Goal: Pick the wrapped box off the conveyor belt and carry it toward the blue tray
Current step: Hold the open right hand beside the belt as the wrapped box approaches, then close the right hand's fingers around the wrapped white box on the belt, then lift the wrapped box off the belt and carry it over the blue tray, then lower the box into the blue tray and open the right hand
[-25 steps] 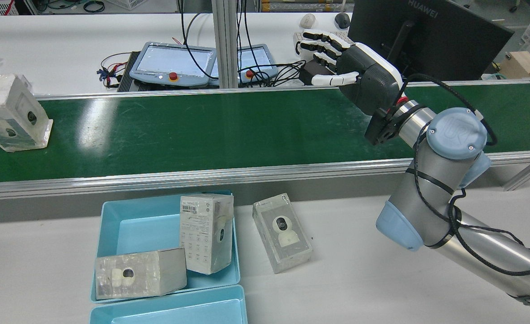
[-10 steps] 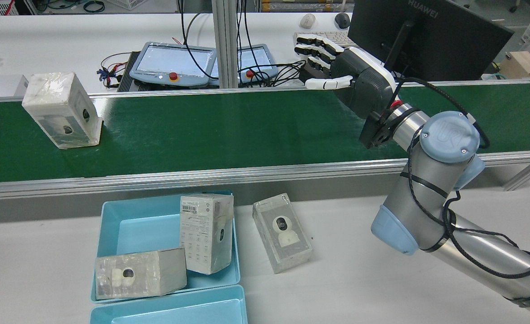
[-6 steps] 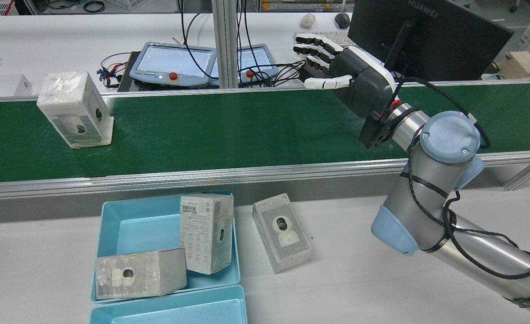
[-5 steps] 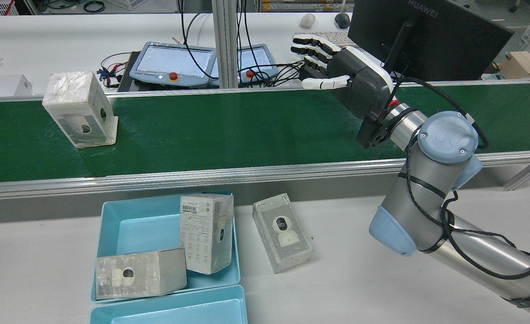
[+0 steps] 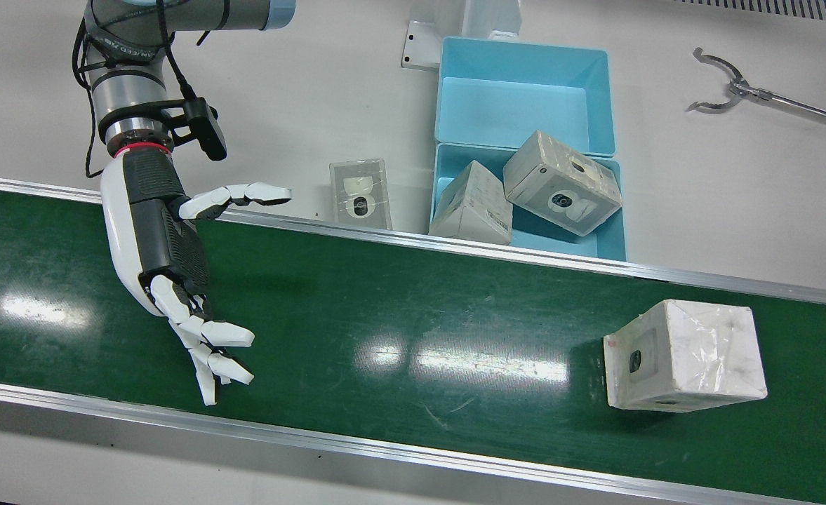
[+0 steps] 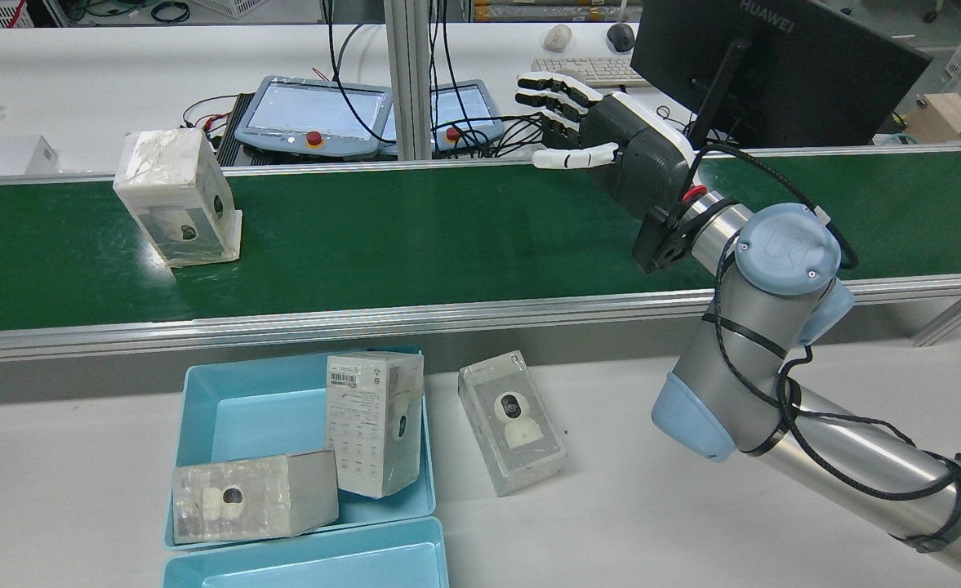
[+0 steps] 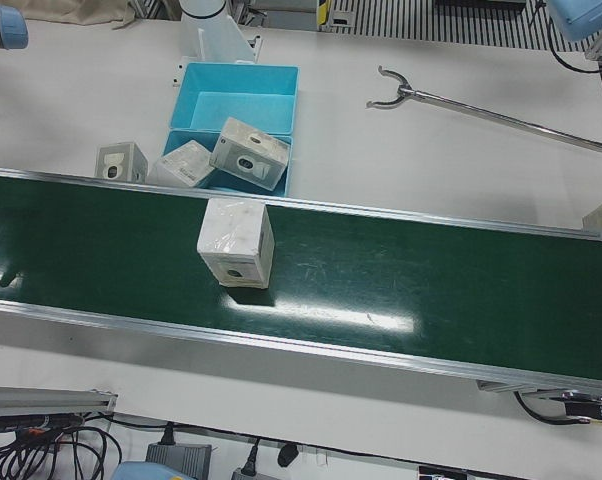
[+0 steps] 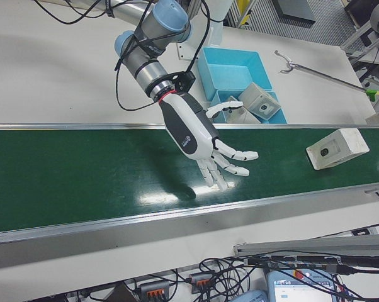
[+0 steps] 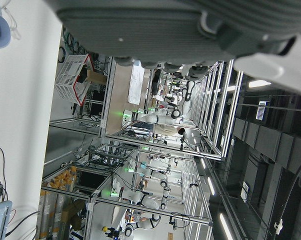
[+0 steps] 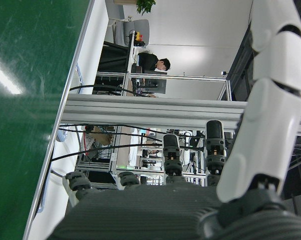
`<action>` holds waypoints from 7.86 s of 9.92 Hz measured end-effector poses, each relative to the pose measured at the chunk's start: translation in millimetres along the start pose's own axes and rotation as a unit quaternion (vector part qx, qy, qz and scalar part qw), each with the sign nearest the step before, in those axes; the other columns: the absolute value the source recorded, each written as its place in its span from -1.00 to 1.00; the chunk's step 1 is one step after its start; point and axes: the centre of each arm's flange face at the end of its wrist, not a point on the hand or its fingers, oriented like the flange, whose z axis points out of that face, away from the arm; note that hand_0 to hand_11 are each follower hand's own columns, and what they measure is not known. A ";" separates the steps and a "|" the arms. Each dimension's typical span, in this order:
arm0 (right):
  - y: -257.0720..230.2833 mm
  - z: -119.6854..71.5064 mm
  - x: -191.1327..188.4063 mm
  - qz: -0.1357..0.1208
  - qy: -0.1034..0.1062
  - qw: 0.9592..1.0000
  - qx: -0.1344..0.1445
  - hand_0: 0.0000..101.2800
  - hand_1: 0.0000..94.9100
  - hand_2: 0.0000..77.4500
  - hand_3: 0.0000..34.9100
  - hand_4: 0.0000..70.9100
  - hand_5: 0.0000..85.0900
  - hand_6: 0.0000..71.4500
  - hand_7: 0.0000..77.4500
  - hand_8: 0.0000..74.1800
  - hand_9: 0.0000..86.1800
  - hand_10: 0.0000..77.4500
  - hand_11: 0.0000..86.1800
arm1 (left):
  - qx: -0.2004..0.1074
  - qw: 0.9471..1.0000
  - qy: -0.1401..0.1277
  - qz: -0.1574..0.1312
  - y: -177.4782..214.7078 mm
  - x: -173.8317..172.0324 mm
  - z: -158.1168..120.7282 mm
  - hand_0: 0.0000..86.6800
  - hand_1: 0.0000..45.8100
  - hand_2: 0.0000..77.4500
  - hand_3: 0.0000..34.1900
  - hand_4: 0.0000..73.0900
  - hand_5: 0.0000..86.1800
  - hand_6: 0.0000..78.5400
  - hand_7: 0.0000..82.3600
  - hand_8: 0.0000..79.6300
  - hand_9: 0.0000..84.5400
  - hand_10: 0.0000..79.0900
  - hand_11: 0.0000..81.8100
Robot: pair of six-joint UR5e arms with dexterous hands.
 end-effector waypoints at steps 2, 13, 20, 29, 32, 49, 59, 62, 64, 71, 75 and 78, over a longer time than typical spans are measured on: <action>-1.0 5.2 2.4 0.000 0.001 1.000 0.003 -0.16 -0.79 -0.55 0.72 -0.57 -0.46 -1.00 -0.52 -1.00 -0.91 -0.93 -0.87 | 0.000 1.000 0.000 0.000 0.0 0.0 0.0 -1.00 -1.00 -0.97 -1.00 -1.00 -0.99 -1.00 -0.99 -0.99 -1.00 -0.99 -1.00; -3.1 12.9 5.6 0.000 0.001 1.000 0.007 -0.16 -0.79 -0.55 0.73 -0.54 -0.46 -1.00 -0.52 -1.00 -0.91 -0.90 -0.86 | 0.000 1.000 0.000 0.000 0.0 0.0 0.0 -1.00 -1.00 -0.97 -1.00 -1.00 -0.99 -1.00 -0.99 -1.00 -0.99 -0.99 -1.00; -1.5 15.1 6.8 0.000 0.001 1.000 0.007 -0.16 -0.79 -0.55 0.73 -0.52 -0.44 -1.00 -0.52 -1.00 -0.91 -0.90 -0.86 | 0.000 1.000 0.000 0.000 0.0 0.0 0.0 -1.00 -1.00 -0.99 -1.00 -1.00 -0.99 -1.00 -0.99 -0.99 -1.00 -0.99 -1.00; 0.1 13.9 17.2 0.000 0.008 1.000 0.006 -0.10 -0.75 -0.56 0.76 -0.63 -0.51 -1.00 -0.52 -1.00 -0.95 -0.93 -0.87 | 0.000 1.000 0.000 0.000 0.0 0.0 0.0 -1.00 -1.00 -0.97 -1.00 -1.00 -0.99 -1.00 -0.99 -1.00 -0.99 -0.99 -1.00; -1.0 13.1 26.9 0.000 0.014 1.000 0.008 -0.09 -0.68 -0.51 0.71 -0.60 -0.51 -1.00 -0.55 -1.00 -0.95 -0.93 -0.87 | 0.000 1.000 0.000 0.000 0.0 0.0 0.0 -1.00 -1.00 -0.97 -1.00 -1.00 -0.99 -1.00 -0.99 -0.99 -1.00 -0.99 -1.00; -8.8 28.4 48.3 0.002 0.022 1.000 0.006 -0.09 -0.76 -0.51 0.70 -0.51 -0.46 -1.00 -0.52 -1.00 -0.95 -0.94 -0.89 | 0.000 1.000 0.000 0.000 0.0 0.0 0.0 -1.00 -1.00 -0.99 -1.00 -1.00 -0.99 -1.00 -0.99 -0.99 -1.00 -0.99 -1.00; 69.4 28.7 43.4 0.045 -0.011 0.997 -0.063 -0.13 -0.71 -0.11 0.73 -0.37 -0.23 -0.82 -0.32 -0.87 -0.72 -0.59 -0.48 | 0.000 1.000 0.000 0.000 0.0 0.0 0.0 -1.00 -1.00 -0.99 -1.00 -1.00 -0.99 -1.00 -0.99 -0.99 -1.00 -1.00 -1.00; 124.2 -0.8 105.2 0.094 0.001 0.991 -0.096 -0.11 -0.72 -0.10 0.73 -0.37 -0.23 -0.80 -0.23 -0.91 -0.76 -0.68 -0.52 | 0.000 1.000 0.000 0.000 0.0 0.0 0.0 -1.00 -1.00 -0.97 -1.00 -1.00 -0.99 -1.00 -0.99 -0.99 -1.00 -0.99 -1.00; 160.1 -27.4 155.0 0.126 0.014 0.986 -0.108 -0.11 -0.72 -0.10 0.73 -0.37 -0.23 -0.80 -0.23 -0.91 -0.77 -0.66 -0.57 | 0.000 1.000 0.000 0.000 0.0 0.0 0.0 -1.00 -1.00 -0.97 -1.00 -1.00 -0.99 -1.00 -0.99 -1.00 -1.00 -1.00 -1.00; 196.6 -85.0 253.0 0.137 0.062 0.983 -0.103 -0.09 -0.72 -0.10 0.74 -0.35 -0.23 -0.97 -0.51 -1.00 -0.95 -0.83 -0.77 | 0.000 1.000 0.000 0.000 0.0 0.0 0.0 -1.00 -1.00 -0.97 -1.00 -1.00 -0.99 -1.00 -0.99 -0.99 -1.00 -1.00 -1.00; 190.9 -87.2 252.8 0.132 0.064 0.984 -0.098 -0.08 -0.61 -0.31 0.72 -0.29 -0.22 -1.00 -0.56 -1.00 -0.95 -0.89 -0.85 | 0.000 1.000 0.000 0.000 0.0 0.0 0.0 -1.00 -1.00 -0.97 -1.00 -1.00 -0.99 -1.00 -0.99 -0.99 -0.99 -0.99 -1.00; 189.7 -86.4 250.7 0.131 0.062 0.985 -0.098 -0.06 -0.64 -0.41 0.81 -0.52 -0.80 -1.00 -0.56 -1.00 -0.95 -0.92 -0.82 | 0.000 1.000 0.000 0.000 0.0 0.0 0.0 -1.00 -1.00 -0.97 -1.00 -1.00 -0.99 -1.00 -0.99 -0.99 -1.00 -0.99 -1.00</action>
